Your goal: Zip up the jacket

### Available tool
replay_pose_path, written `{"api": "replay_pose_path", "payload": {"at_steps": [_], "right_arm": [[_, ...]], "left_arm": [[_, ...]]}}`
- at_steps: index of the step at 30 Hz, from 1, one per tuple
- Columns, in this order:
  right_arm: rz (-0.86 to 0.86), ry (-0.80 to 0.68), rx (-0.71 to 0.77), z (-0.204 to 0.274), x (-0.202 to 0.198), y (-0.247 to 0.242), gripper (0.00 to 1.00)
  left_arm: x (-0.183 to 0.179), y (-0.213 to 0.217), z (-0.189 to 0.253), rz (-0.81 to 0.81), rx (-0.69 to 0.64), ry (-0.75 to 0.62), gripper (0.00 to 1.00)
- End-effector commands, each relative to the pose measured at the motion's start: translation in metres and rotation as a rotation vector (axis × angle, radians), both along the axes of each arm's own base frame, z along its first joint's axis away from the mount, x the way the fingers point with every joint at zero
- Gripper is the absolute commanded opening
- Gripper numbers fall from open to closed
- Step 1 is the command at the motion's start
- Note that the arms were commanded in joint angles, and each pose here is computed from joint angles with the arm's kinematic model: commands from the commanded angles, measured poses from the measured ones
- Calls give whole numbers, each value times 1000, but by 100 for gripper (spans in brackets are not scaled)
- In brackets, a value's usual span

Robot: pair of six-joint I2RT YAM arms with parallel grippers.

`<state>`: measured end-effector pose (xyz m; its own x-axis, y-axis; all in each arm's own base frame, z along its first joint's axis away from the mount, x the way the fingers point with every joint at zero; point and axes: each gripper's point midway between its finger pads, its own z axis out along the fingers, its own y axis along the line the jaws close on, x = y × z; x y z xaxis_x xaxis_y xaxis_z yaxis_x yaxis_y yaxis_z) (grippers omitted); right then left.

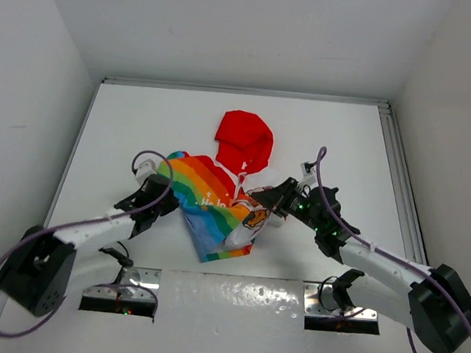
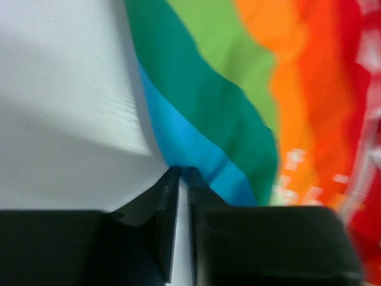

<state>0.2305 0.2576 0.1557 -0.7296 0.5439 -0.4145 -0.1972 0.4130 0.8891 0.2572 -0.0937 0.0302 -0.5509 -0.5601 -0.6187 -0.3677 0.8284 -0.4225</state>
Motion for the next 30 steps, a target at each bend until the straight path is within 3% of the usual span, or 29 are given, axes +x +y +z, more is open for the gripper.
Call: {"api": "replay_pose_path", "payload": {"at_steps": [1,3,7,11,14,16,18,21,25,26,30], "right_arm": [[39,-35,15,4,-1,8,0],[49,-27,10,3,0,11,0],[66,-21,10,2,2,20,0],[87,-5,29,2,2,38,0],[87,-7,53,6,6,58,0],[67,1,57,7,11,67,0],[54,5,97,9,15,80,0],[45,13,134,6,21,90,0],[14,21,141,2,28,90,0],[7,22,130,1,29,89,0],[-26,12,111,-2,35,85,0]], "left_arm": [[34,-15,-3,-35,-38,-21,7],[46,-24,-7,-52,-45,-9,1],[89,-43,-2,-82,-40,-45,4],[161,-86,22,-173,-75,-113,5],[187,-131,36,-310,-131,-127,5],[190,-139,48,-341,-90,-154,15],[172,-128,72,-331,-61,-185,31],[144,-93,90,-216,-36,-250,46],[71,-57,97,-172,-85,-288,40],[52,-60,90,-217,-105,-254,31],[-12,-76,94,-313,-338,-262,22]]}}
